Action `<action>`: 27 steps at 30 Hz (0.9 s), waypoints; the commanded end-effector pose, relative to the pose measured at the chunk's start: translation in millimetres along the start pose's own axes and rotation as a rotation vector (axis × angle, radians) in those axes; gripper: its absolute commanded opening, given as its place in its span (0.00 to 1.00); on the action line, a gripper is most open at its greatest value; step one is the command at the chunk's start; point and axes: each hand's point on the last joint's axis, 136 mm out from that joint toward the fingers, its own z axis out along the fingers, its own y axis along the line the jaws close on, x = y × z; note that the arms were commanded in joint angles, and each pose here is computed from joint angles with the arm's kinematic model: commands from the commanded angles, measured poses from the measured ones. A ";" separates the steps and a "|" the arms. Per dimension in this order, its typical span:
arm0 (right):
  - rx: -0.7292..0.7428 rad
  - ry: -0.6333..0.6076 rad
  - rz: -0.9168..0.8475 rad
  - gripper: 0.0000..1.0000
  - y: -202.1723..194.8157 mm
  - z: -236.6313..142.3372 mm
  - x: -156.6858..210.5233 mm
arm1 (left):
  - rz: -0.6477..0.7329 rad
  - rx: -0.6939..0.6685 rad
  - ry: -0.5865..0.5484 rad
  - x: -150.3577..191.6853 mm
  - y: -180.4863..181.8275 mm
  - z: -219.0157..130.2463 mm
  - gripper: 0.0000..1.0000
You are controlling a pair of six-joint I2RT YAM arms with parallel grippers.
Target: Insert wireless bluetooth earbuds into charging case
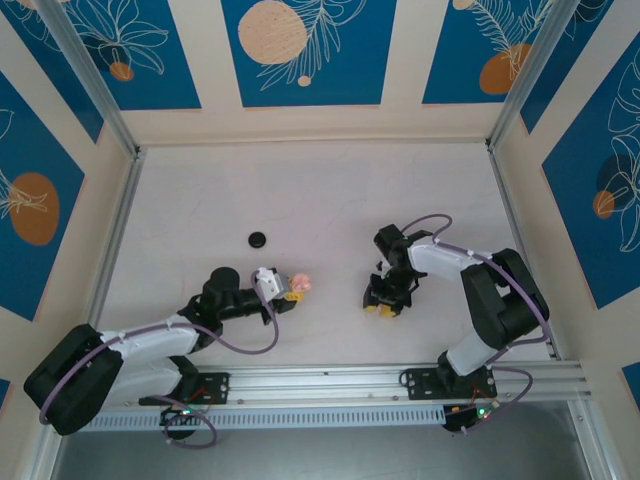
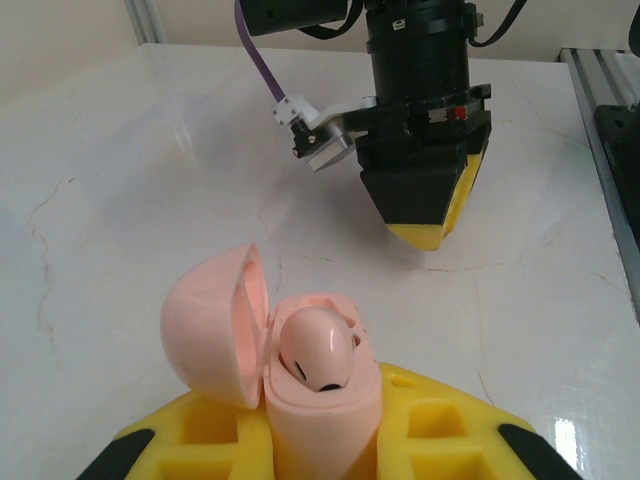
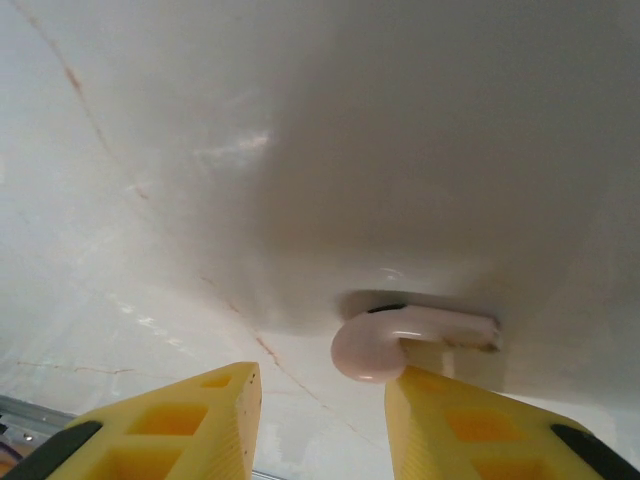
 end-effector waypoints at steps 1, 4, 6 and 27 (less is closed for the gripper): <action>-0.061 -0.001 -0.010 0.38 19.8 -3.7 -5.3 | 0.029 -0.007 -0.017 -8.6 1.1 -1.0 0.15; -0.061 -0.024 -0.033 0.38 25.7 -6.3 -11.9 | 0.029 -0.009 -0.015 -8.2 0.9 -1.9 0.15; -0.055 -0.038 -0.050 0.38 28.6 -9.6 -14.7 | 0.032 -0.012 -0.014 -8.7 1.1 -2.7 0.15; 0.265 -0.067 -0.094 0.37 -14.3 -33.5 -19.9 | 0.040 -0.025 -0.006 -8.9 2.5 -5.4 0.15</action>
